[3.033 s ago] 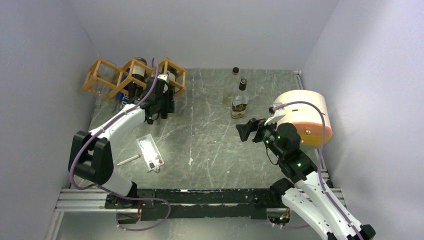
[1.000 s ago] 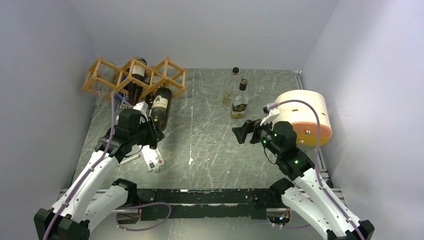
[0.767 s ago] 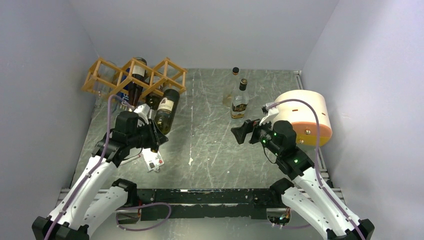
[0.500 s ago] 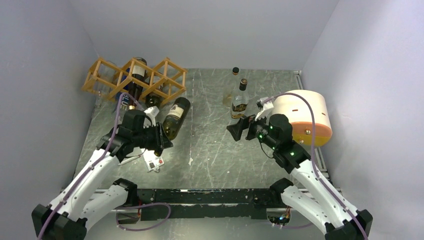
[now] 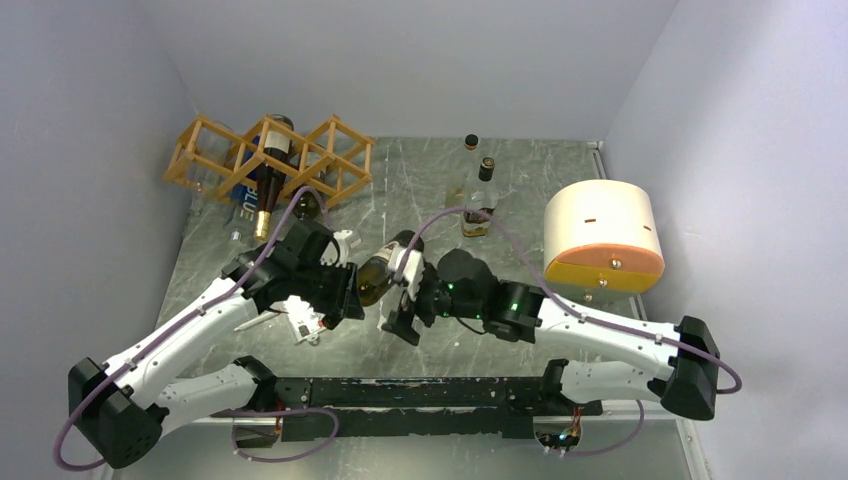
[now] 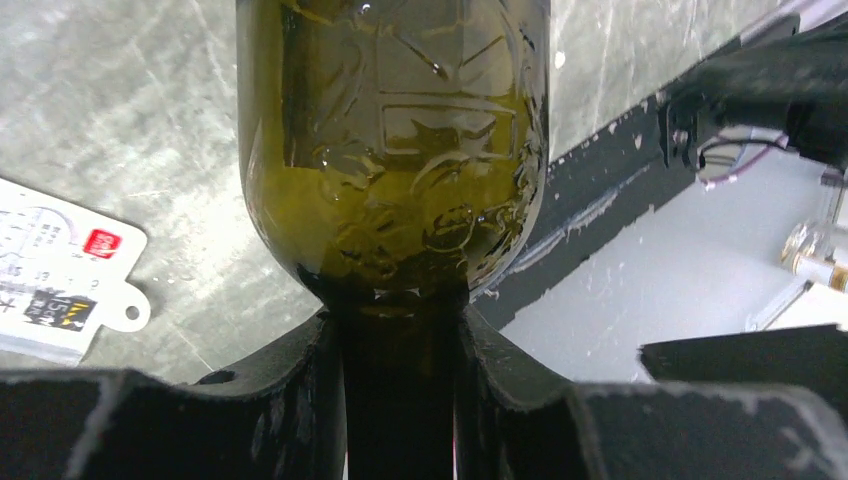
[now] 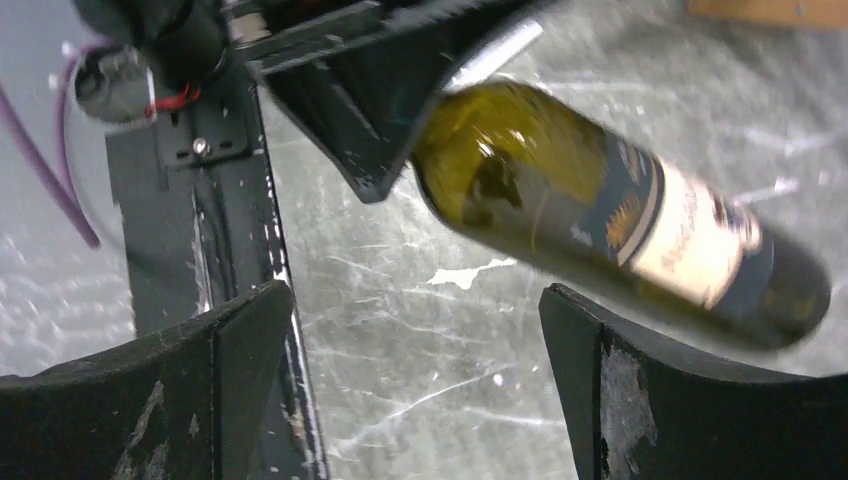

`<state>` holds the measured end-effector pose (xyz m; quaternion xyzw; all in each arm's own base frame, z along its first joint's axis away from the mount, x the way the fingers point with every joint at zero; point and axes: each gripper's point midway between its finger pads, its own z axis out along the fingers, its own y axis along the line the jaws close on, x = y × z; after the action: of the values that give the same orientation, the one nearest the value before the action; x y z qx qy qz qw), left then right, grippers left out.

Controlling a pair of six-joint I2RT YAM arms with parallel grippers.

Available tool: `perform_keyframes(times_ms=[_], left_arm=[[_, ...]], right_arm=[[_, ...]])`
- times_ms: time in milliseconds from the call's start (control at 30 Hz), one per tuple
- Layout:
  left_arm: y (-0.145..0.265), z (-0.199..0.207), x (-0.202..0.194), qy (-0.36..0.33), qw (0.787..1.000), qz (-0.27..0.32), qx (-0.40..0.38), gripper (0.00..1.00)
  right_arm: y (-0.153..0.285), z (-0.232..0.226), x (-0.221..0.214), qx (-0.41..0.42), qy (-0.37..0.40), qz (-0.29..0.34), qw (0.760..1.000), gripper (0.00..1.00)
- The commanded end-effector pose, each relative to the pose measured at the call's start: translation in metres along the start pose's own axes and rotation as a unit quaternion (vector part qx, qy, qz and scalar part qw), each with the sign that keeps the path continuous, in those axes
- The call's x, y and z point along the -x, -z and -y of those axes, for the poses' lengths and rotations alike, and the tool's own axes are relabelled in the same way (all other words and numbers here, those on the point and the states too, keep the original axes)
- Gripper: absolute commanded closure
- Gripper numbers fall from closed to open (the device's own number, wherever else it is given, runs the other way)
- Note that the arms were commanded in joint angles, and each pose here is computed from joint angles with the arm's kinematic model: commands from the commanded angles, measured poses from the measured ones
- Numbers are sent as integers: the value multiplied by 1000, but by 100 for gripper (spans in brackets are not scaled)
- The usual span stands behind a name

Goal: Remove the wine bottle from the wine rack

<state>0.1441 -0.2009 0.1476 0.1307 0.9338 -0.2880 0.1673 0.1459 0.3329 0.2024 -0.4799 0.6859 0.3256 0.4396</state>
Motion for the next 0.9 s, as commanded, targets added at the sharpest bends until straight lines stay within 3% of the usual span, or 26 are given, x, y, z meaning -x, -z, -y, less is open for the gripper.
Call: perform_keyframes(times_ms=[0, 300, 867], left_arm=[[11, 41, 10, -52, 995, 29, -84, 93], [-3, 36, -14, -67, 992, -13, -107, 93], [-2, 43, -19, -103, 984, -21, -142, 93]], right_arm=[[-11, -8, 27, 19, 199, 35, 979, 0], [-37, -5, 4, 43, 385, 10, 922, 0], [-75, 8, -32, 23, 456, -79, 886, 0]])
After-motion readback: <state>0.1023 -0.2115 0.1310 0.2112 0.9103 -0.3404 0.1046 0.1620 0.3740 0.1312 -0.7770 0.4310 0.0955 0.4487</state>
